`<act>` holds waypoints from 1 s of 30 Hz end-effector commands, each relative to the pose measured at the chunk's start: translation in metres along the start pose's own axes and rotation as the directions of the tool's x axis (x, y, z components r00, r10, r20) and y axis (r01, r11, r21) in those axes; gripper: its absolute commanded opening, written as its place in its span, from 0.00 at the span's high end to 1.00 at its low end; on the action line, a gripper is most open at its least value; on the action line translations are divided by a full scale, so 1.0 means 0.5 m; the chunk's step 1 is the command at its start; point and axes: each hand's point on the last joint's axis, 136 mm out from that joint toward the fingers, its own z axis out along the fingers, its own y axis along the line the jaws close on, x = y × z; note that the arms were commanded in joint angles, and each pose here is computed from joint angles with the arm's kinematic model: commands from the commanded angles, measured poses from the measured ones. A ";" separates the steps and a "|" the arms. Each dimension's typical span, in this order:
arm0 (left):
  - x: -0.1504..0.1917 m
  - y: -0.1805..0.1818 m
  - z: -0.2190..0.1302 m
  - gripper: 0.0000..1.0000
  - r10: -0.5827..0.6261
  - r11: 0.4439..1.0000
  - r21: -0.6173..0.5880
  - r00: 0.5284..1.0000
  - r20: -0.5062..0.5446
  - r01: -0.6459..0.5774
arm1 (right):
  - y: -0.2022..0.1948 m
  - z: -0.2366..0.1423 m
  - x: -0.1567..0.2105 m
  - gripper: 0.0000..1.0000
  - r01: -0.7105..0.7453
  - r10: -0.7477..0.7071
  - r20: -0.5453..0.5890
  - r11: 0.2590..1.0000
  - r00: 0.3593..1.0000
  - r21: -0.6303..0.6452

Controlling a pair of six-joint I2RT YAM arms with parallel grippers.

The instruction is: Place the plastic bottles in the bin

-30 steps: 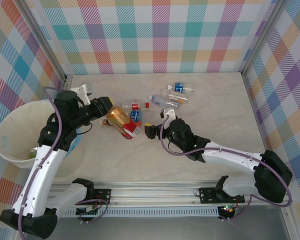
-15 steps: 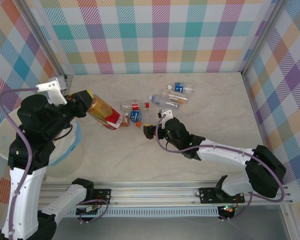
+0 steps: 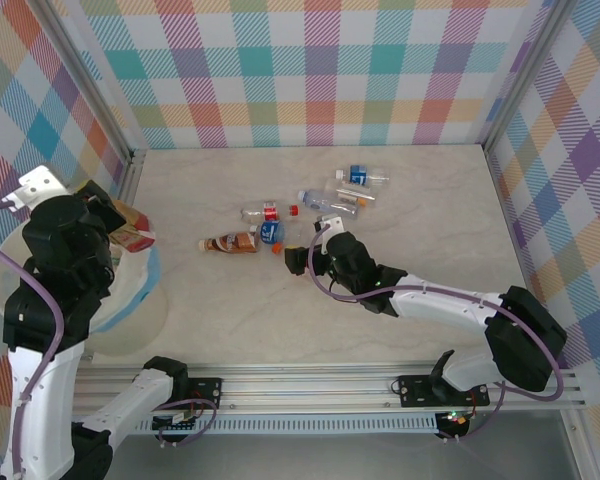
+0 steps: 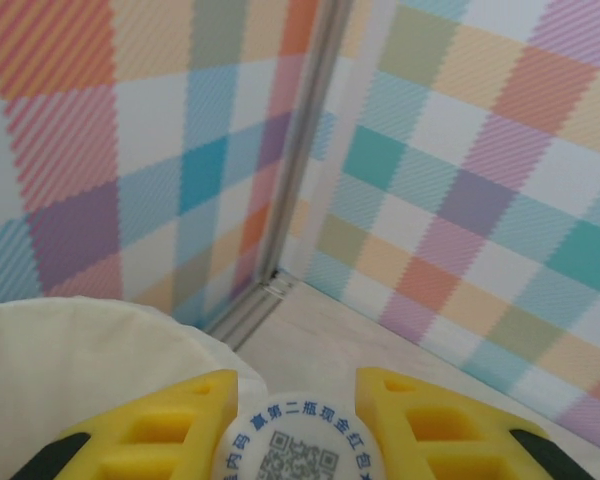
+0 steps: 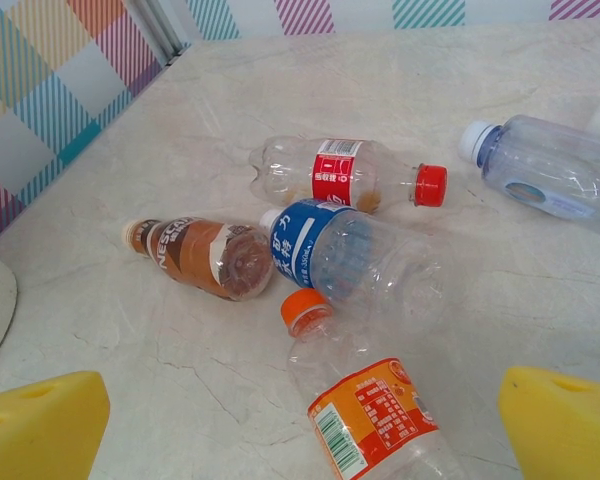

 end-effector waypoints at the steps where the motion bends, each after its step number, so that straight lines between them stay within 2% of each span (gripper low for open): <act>1: -0.061 0.090 -0.029 1.00 0.040 0.973 -0.229 0.991 0.128 -0.009 | 0.007 0.005 -0.012 0.00 -0.031 0.031 0.004 0.999 1.000 -0.013; 6: -0.090 0.077 -0.053 1.00 -0.024 0.991 -0.124 0.986 0.165 0.045 | 0.009 0.008 -0.008 0.00 -0.040 0.040 -0.004 0.999 0.999 -0.020; 9: -0.094 0.053 -0.056 1.00 -0.059 0.997 -0.042 0.988 0.143 0.065 | 0.011 0.010 -0.005 0.00 -0.044 0.044 -0.007 0.999 0.999 -0.026; 11: -0.097 0.057 -0.052 1.00 -0.043 0.996 -0.075 0.989 0.139 0.054 | 0.013 0.011 -0.006 0.00 -0.046 0.046 -0.008 0.998 0.999 -0.031; 16: -0.096 0.098 -0.040 1.00 0.042 0.963 -0.269 0.988 0.147 -0.001 | 0.013 0.008 -0.004 0.00 -0.048 0.047 -0.010 0.998 0.999 -0.033; 19: -0.062 0.126 -0.028 1.00 0.105 0.923 -0.382 0.987 0.120 -0.052 | 0.010 0.006 -0.002 0.00 -0.047 0.047 -0.010 0.998 0.999 -0.030; 22: -0.009 0.131 -0.008 1.00 0.092 0.926 -0.373 0.994 0.059 -0.063 | 0.007 0.004 0.002 0.00 -0.047 0.047 -0.013 0.999 0.999 -0.025; 27: 0.127 0.066 0.075 1.00 0.006 0.975 -0.219 0.985 -0.171 -0.044 | 0.008 0.005 0.003 0.00 -0.041 0.040 -0.018 0.999 0.999 -0.028; 30: 0.169 -0.002 0.112 1.00 -0.029 0.996 -0.094 0.968 -0.250 0.006 | 0.009 0.002 0.001 0.00 -0.039 0.039 -0.020 0.999 0.999 -0.027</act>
